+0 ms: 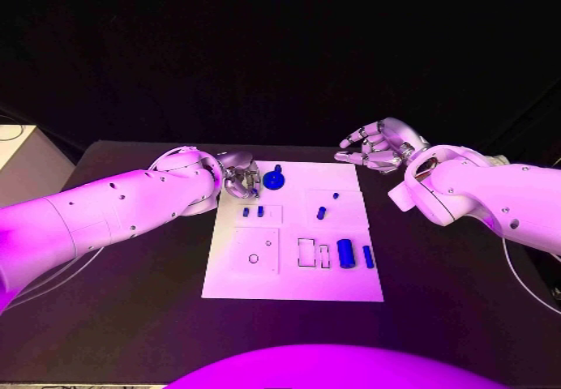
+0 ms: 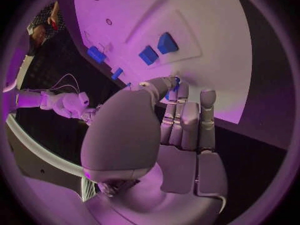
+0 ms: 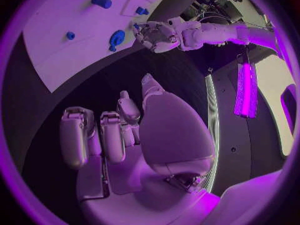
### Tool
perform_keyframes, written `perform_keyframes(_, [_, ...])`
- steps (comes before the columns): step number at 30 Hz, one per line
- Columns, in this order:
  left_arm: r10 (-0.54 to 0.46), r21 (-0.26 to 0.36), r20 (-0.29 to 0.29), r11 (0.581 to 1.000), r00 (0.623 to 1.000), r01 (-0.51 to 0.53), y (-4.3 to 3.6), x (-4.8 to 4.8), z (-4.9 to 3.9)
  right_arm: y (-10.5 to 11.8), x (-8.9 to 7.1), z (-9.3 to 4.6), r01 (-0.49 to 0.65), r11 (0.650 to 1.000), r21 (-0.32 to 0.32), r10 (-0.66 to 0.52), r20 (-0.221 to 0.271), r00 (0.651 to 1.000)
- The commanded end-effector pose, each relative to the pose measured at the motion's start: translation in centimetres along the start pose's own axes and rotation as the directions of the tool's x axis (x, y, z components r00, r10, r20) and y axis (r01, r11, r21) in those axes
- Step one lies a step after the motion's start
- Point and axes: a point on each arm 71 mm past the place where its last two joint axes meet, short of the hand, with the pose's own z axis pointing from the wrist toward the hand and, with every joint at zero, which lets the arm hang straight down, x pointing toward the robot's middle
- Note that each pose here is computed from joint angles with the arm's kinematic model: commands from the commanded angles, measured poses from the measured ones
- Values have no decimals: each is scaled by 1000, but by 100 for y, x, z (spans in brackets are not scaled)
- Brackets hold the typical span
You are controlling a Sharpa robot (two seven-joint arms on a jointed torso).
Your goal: Assemble the parts on the task board
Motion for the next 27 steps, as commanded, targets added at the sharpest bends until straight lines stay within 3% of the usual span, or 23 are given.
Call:
perform_keyframes(1, [8,18,-30,1000,1000,-7,-36,30,7,12,10,-1,2,1000,-14,-2,-8,1000])
perform_keyframes(27, [5,24,-68,1000,998,-3,-67,77,4,13,12,2,2,1000,-14,-3,-9,1000])
